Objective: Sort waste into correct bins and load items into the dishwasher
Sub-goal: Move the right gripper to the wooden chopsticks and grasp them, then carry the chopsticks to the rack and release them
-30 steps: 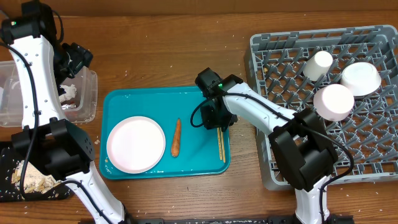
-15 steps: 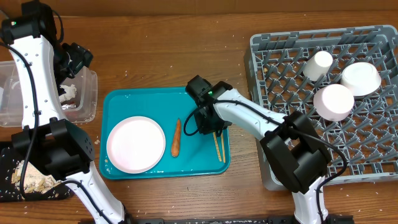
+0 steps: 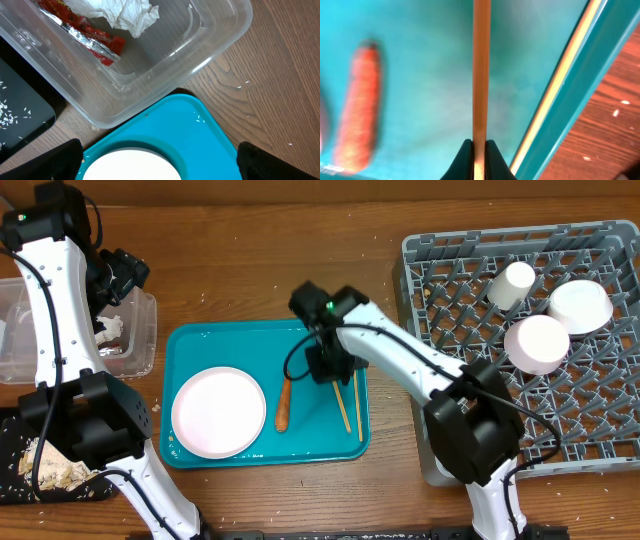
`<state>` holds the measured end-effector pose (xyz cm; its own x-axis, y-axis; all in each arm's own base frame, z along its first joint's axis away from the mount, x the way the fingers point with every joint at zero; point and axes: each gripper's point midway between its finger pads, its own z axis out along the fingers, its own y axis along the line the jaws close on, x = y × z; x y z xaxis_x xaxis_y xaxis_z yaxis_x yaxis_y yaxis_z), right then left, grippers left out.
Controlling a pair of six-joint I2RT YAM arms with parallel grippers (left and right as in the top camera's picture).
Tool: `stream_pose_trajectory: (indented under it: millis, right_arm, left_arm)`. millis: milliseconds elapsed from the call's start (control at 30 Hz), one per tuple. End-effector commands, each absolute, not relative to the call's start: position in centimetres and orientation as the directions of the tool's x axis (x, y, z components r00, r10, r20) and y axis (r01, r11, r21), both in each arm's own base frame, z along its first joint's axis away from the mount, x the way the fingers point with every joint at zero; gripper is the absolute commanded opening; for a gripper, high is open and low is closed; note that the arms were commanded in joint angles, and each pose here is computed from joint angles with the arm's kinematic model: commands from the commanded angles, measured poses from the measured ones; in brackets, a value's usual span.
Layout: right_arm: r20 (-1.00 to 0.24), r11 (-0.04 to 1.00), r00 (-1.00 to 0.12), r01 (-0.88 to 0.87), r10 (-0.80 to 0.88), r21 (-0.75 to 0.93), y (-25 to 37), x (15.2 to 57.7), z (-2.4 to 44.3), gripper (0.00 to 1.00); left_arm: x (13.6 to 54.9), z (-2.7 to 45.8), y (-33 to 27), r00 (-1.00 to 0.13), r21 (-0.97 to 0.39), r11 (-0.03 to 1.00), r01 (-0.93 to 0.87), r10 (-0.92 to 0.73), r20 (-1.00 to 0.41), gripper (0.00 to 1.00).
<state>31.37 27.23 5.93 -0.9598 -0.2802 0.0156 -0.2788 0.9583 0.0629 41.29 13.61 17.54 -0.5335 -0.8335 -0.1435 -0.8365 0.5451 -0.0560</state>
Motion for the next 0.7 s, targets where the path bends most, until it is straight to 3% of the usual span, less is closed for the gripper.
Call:
stream_pose_trajectory:
  millis: [0,33,233,367,667]
  right_arm:
    - [-0.142,0.950,-0.951,-0.291,-0.275,0.116,27.1,35.1,12.7,0.04]
    - [-0.201,0.956,-0.950,-0.265,-0.237,0.123,25.2,37.3,15.7,0.04]
    - [-0.297,0.987,-0.952,-0.114,-0.077,0.110,15.1,42.9,20.6,0.04]
    - [-0.275,0.981,-0.961,-0.060,-0.006,0.185,9.5,44.2,20.4,0.04]
    - [-0.249,0.959,-0.967,-0.127,-0.062,0.254,7.4,44.4,18.0,0.04]
  left_arm:
    - [41.1,18.1,13.9,-0.547,-0.051,0.561,-0.826,-0.821,-0.162,1.00]
    - [41.1,18.1,13.9,-0.547,-0.051,0.561,-0.826,-0.821,-0.162,1.00]
    - [41.1,18.1,13.9,-0.547,-0.051,0.561,-0.826,-0.821,-0.162,1.00]
    - [41.1,18.1,13.9,-0.547,-0.051,0.561,-0.826,-0.821,-0.162,1.00]
    - [41.1,18.1,13.9,-0.547,-0.051,0.561,-0.826,-0.821,-0.162,1.00]
